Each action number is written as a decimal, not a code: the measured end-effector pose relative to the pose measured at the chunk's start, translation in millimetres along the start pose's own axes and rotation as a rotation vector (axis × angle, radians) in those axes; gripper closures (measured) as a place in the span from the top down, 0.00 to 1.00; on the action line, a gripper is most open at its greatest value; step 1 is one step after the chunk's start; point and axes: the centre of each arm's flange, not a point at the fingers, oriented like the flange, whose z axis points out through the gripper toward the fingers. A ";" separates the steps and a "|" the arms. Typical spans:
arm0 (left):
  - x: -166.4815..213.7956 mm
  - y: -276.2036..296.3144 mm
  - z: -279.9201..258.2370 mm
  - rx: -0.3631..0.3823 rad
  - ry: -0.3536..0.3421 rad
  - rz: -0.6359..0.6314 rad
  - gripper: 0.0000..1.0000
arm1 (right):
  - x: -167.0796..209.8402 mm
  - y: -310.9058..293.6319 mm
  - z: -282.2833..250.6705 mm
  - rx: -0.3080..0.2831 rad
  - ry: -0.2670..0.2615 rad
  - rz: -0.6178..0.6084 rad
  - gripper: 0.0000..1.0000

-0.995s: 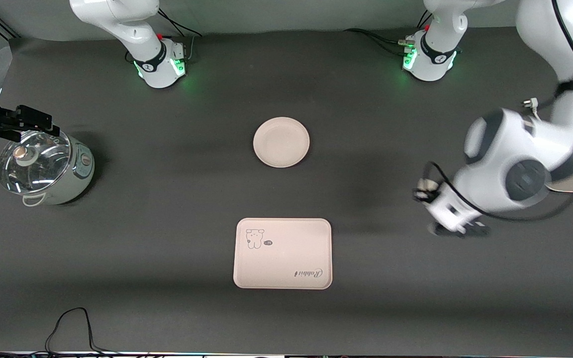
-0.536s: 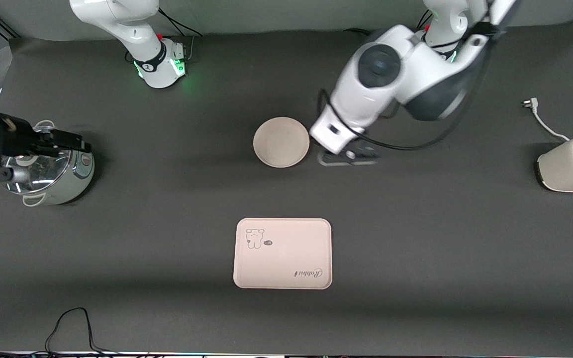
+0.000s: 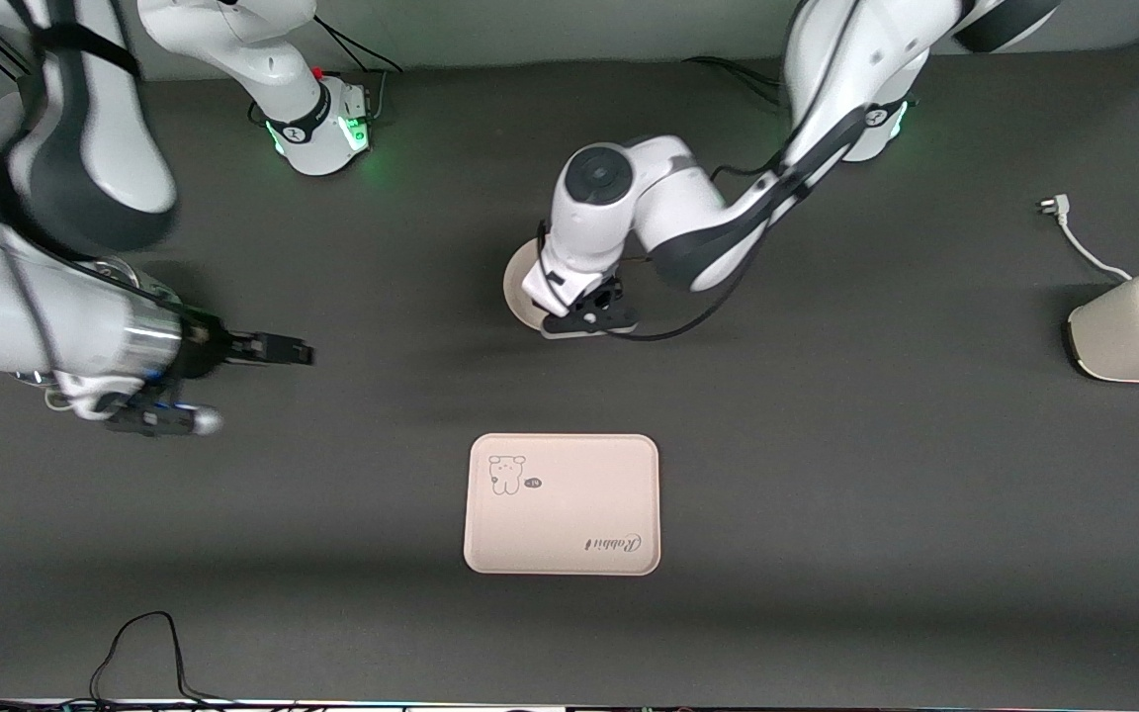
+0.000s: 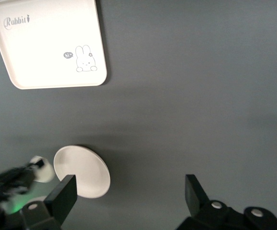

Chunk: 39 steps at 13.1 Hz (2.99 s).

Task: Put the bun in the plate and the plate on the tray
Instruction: 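Carry the bun over the plate while the right gripper reaches forward, then lower the bun onto the white plate and open the left gripper, then withdraw the left gripper while the right gripper grasps the plate rim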

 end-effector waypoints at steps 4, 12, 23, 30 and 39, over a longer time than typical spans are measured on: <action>-46.2 18.0 48.9 0.050 -0.013 -0.011 0.11 | 22.5 3.5 43.4 0.038 -0.026 0.037 1.00; -61.3 13.4 76.3 0.049 -0.010 -0.019 0.28 | 4.8 -11.1 104.7 0.030 -0.097 0.035 1.00; -41.5 7.3 50.5 0.105 0.035 -0.039 1.00 | -55.3 -39.7 176.3 0.073 -0.050 0.034 1.00; 77.4 -51.8 -139.7 0.192 0.115 -0.004 1.00 | -105.1 -75.3 231.4 0.120 0.004 0.031 1.00; 261.0 -317.4 -295.2 0.102 0.082 0.076 1.00 | -165.1 -83.5 307.0 0.084 0.116 0.006 1.00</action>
